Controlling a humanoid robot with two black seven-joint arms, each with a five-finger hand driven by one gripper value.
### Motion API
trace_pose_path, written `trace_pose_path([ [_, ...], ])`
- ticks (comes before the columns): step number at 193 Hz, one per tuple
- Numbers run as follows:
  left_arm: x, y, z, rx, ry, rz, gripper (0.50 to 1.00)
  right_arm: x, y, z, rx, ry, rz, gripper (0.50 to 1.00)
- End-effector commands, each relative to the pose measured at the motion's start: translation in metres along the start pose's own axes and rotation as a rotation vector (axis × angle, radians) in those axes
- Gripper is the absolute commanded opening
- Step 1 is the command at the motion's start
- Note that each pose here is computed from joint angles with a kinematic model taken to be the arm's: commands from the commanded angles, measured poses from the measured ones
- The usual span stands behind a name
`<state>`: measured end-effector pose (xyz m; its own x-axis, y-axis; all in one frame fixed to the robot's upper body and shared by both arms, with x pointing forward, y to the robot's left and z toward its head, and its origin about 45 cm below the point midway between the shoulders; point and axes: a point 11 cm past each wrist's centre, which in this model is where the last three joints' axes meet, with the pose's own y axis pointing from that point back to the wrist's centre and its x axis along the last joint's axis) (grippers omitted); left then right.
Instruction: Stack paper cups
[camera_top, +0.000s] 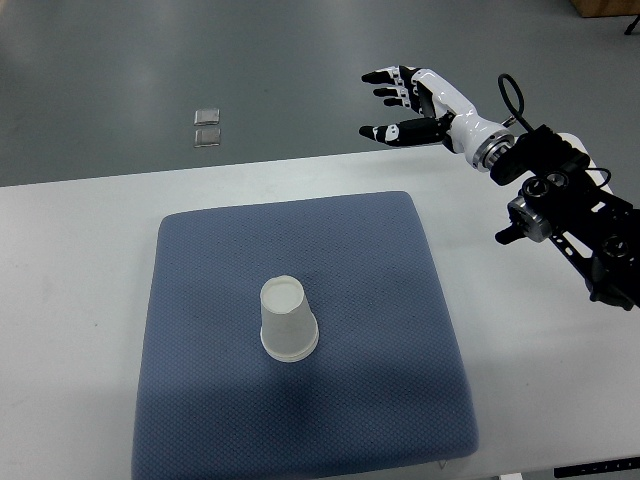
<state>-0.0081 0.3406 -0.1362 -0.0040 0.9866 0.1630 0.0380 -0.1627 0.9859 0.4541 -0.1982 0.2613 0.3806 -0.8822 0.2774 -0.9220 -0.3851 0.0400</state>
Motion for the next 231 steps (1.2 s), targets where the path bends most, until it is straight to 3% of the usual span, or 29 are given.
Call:
trace_pose_path([
  [1,0.0,0.0,0.0,0.0,0.0,0.001,1.0,0.001,0.0,0.015,-0.047,-0.097,0.061,0.85],
  [103,0.0,0.0,0.0,0.0,0.0,0.0,1.0,-0.005,0.01,0.057,-0.154,-0.335,0.262,0.86],
  [128,0.0,0.0,0.0,0.0,0.002,0.0,1.0,-0.006,0.013,0.062,-0.16,-0.395,0.331,0.913],
  [145,0.0,0.0,0.0,0.0,0.0,0.001,1.0,-0.01,0.016,0.069,-0.173,-0.423,0.363,0.921],
  [231,0.0,0.0,0.0,0.0,0.002,0.0,1.0,-0.027,0.024,0.084,-0.222,-0.429,0.407,0.921],
])
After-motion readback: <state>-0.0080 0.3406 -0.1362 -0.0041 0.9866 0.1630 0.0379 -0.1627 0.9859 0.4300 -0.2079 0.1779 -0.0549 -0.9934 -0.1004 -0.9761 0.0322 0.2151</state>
